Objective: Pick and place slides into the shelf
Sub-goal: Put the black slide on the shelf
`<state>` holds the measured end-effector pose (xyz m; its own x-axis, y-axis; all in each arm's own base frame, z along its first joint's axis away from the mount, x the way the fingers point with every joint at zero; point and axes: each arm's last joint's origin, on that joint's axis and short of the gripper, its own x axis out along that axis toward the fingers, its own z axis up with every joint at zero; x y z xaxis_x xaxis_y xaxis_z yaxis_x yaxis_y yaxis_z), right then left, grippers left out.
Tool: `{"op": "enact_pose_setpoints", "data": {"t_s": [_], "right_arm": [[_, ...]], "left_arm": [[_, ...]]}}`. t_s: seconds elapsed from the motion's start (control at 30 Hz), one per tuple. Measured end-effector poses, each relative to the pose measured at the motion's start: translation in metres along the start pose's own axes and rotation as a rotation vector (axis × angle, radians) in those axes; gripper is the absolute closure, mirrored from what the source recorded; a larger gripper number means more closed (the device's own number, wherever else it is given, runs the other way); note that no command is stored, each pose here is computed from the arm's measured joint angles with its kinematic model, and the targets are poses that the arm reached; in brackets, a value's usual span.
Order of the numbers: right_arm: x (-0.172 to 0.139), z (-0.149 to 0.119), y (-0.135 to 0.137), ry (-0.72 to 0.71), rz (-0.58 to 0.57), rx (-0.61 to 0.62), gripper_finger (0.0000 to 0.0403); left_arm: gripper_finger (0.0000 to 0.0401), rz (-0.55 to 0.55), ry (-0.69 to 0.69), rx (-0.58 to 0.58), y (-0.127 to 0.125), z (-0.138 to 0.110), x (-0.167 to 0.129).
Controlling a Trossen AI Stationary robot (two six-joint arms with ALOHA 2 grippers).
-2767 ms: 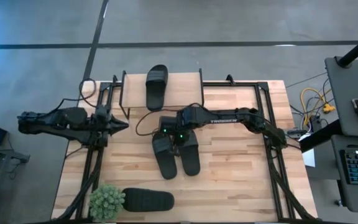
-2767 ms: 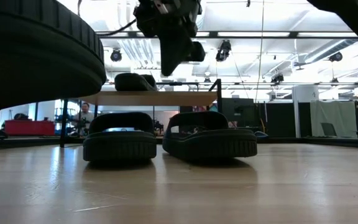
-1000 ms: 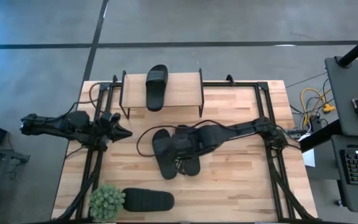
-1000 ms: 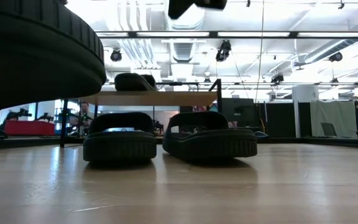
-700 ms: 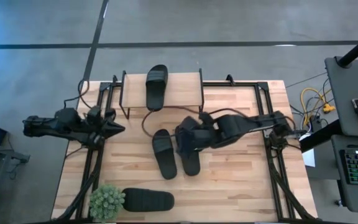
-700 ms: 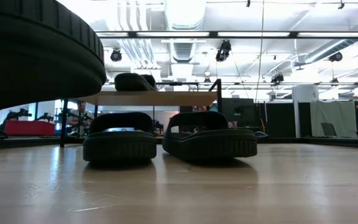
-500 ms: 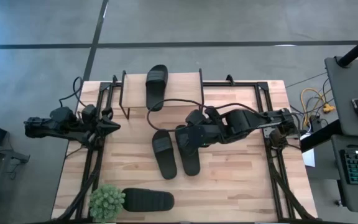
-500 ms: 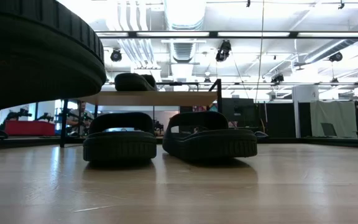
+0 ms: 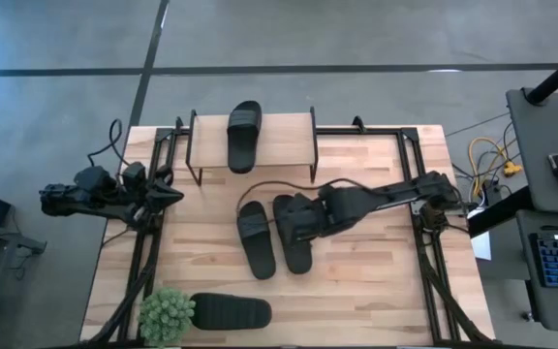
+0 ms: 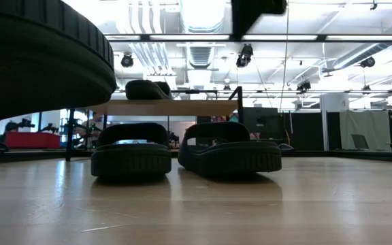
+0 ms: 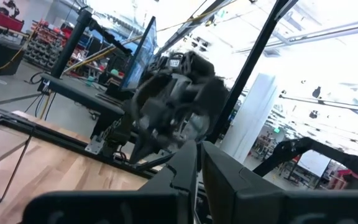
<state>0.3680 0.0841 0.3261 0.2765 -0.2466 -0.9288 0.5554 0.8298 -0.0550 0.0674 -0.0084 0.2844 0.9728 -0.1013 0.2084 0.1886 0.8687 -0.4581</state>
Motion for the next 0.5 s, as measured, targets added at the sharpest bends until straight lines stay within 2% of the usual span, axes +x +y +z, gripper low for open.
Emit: {"op": "enact_pose_setpoints", "data": {"t_s": [0.3, 0.5], "right_arm": [[0.061, -0.032, 0.007, 0.090, -0.072, -0.053, 0.0394], [0.077, -0.044, 0.003, 0.132, -0.121, -0.095, 0.0394]], "left_arm": [[0.0391, 0.024, 0.045, 0.001, 0.002, -0.004, 0.004], [0.0391, 0.024, 0.046, 0.001, 0.002, -0.005, 0.004]]}}
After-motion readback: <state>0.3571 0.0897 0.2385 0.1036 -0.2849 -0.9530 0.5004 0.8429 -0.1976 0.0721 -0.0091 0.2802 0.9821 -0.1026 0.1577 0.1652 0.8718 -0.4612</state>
